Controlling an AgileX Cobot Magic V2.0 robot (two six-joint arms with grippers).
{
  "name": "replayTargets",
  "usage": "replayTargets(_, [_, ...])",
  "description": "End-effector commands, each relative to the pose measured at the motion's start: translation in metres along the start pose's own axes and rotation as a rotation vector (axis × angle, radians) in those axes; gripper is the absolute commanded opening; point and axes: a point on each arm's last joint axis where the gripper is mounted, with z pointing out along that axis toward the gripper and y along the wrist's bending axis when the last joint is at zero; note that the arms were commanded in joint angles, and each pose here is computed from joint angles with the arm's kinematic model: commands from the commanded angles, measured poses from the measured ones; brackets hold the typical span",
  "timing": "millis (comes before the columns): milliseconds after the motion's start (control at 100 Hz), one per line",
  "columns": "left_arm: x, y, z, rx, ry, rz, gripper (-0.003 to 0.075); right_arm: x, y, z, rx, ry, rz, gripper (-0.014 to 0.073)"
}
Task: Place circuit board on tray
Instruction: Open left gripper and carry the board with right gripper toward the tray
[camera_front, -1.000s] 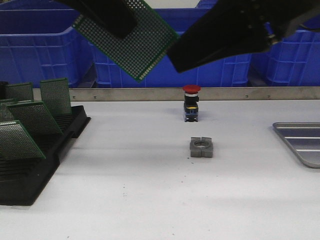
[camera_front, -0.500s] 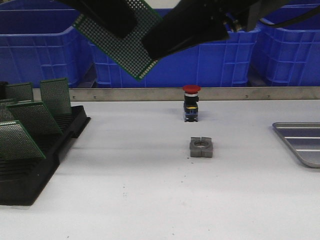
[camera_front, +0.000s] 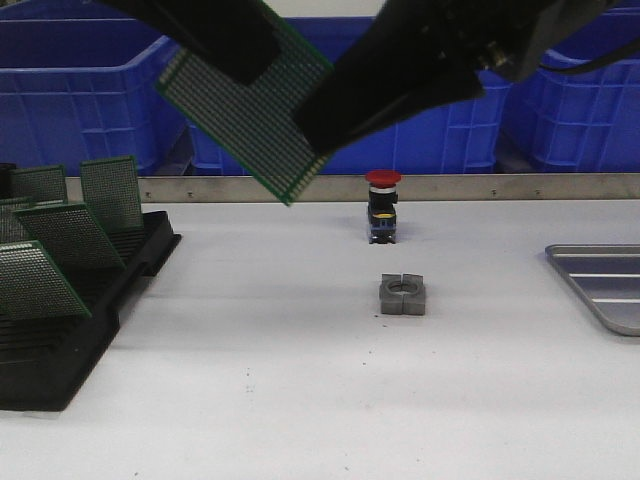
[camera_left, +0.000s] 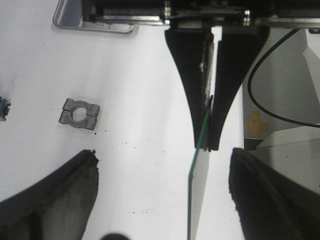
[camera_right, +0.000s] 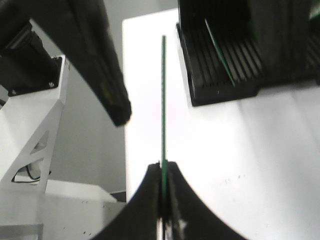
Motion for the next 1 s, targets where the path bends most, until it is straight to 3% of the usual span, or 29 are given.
replayTargets(0, [-0.019, -0.004, -0.016, -0.050, -0.101, 0.014, 0.0538, -0.007, 0.001, -0.013, 0.023, 0.004, 0.084, -0.0068])
replayTargets(120, [-0.019, -0.004, -0.016, -0.055, -0.103, 0.014, 0.0538, 0.004, -0.013, -0.025, 0.096, 0.050, 0.265, -0.0068])
replayTargets(280, [-0.019, -0.004, -0.016, -0.055, -0.103, 0.014, 0.0538, 0.021, -0.039, -0.054, 0.248, 0.019, 0.529, -0.0068])
replayTargets(480, [-0.019, -0.004, -0.016, -0.057, -0.103, 0.014, 0.0538, 0.055, -0.076, -0.089, 0.416, -0.025, 0.724, -0.0068])
replayTargets(760, [-0.019, -0.004, -0.016, -0.059, -0.104, 0.014, 0.0538, 0.113, -0.126, -0.105, 0.610, -0.031, 0.907, -0.0068])
replayTargets(990, [-0.019, -0.004, -0.016, -0.061, -0.105, 0.014, 0.0538, 0.135, -0.142, -0.109, 0.686, -0.027, 0.965, -0.0068])
